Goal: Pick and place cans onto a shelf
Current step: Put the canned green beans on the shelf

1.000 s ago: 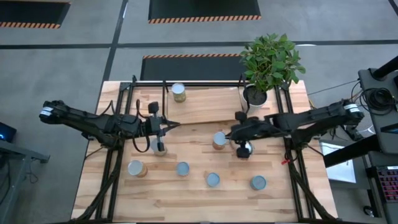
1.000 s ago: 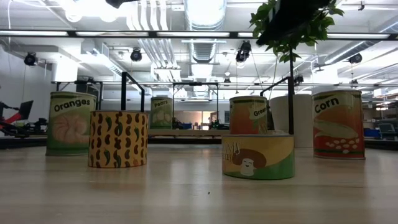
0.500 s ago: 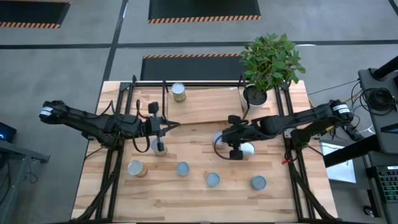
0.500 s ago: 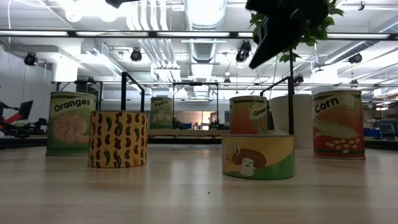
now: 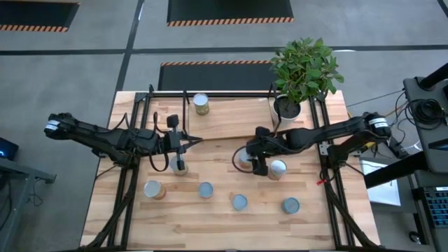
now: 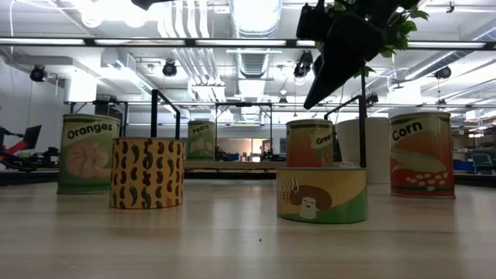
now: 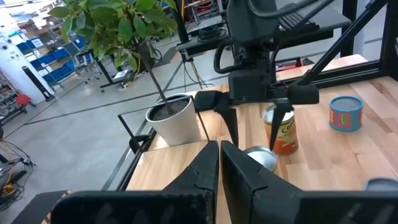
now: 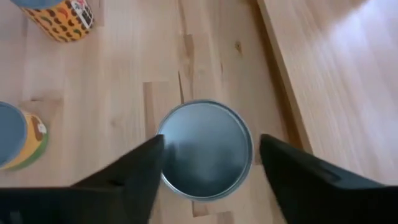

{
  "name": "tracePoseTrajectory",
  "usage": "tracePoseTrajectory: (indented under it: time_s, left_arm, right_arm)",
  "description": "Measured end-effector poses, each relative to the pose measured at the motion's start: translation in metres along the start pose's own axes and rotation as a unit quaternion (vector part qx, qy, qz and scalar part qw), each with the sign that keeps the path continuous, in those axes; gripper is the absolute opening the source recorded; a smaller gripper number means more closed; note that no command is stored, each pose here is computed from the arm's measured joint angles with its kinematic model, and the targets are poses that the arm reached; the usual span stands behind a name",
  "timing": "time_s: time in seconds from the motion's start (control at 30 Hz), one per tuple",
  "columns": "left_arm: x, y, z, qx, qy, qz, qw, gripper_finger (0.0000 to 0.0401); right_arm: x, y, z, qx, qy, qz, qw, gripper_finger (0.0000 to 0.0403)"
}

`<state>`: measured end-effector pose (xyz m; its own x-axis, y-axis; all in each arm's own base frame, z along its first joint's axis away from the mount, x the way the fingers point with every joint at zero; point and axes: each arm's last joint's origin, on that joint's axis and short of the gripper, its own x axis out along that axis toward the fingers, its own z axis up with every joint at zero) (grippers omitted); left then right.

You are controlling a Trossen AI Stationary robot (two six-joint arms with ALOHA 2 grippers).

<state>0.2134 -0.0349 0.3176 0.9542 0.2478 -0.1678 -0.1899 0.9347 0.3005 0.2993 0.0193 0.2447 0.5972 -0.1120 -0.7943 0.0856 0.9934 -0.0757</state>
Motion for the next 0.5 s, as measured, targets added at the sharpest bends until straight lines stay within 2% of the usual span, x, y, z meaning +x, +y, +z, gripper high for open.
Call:
tracePoseTrajectory:
  time_s: [0.13, 0.23, 0.5]
  left_arm:
    - [0.0, 0.0, 0.0, 0.0, 0.0, 0.0, 1.0, 0.0]
    - [0.0, 0.0, 0.0, 0.0, 0.001, 0.0, 1.0, 0.0]
    - [0.0, 0.0, -0.001, 0.002, 0.001, 0.0, 1.0, 0.0]
  right_arm:
    - [0.005, 0.001, -0.002, -0.001, 0.011, 0.0, 1.0, 0.0343]
    - [0.011, 0.001, -0.005, -0.005, 0.031, -0.002, 1.0, 0.0376]
    - [0.018, 0.002, -0.011, -0.012, 0.067, 0.012, 0.998, 0.0384]
